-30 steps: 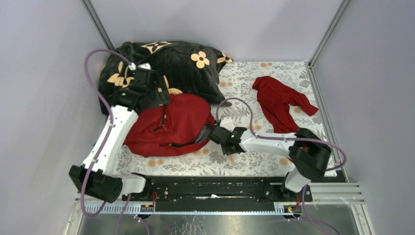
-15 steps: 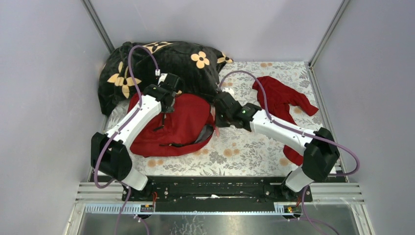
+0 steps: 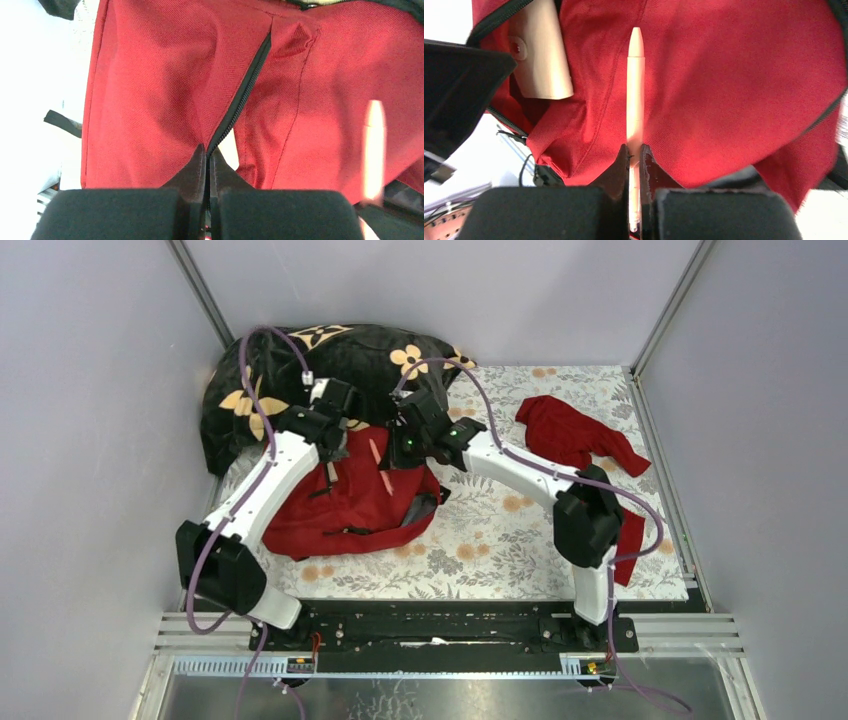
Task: Pack the student bag
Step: Place the stationery in the student bag.
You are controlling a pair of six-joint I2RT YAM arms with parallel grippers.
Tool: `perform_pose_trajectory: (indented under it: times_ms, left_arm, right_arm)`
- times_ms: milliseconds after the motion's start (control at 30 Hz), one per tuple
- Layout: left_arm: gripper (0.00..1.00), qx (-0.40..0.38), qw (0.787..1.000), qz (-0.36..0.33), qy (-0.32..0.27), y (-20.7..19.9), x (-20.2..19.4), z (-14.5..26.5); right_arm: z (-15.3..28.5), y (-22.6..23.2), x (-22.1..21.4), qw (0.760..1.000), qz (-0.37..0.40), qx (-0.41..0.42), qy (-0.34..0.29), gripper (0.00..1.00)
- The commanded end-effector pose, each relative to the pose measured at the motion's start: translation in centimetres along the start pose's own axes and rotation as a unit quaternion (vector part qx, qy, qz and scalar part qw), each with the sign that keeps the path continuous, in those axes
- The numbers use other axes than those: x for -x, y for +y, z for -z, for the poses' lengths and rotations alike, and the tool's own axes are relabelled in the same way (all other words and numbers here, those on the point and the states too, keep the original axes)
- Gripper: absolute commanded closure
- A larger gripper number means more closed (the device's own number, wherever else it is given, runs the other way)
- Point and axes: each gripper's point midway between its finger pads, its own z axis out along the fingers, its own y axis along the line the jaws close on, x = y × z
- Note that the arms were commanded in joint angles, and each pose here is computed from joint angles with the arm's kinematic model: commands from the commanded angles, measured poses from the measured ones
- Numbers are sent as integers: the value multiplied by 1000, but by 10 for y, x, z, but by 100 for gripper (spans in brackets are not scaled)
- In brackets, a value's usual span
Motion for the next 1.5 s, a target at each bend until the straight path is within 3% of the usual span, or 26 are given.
perform_pose_trajectory:
  times_ms: [0,500,867,1067,1133,1200,1267,1467]
  left_arm:
    - [100,-52,997,42,-32,9,24,26]
    - [100,-151,986,66,-20,-11,21,35]
    - [100,-231,969,76,-31,-30,30,55]
    - [100,-246,966,75,-18,-37,26,48]
    - [100,-244,966,79,-17,-36,24,45]
    - [100,-242,967,81,-13,-35,20,41]
    - [100,-239,967,83,-13,-33,19,38]
    - [100,-233,969,86,-7,-28,12,34]
  right_arm:
    - [0,48,21,994,-4,105,0,100]
    - [-37,98,5,976,-35,208,62,100]
    - [-94,120,30,969,-81,233,23,100]
    - [-101,129,11,960,-75,264,54,100]
    - [-90,128,15,961,-67,268,32,88]
    - [-72,129,23,961,-53,272,5,66]
    - [-59,129,27,961,-41,273,-9,55]
    - [-29,125,39,958,-31,281,-51,48]
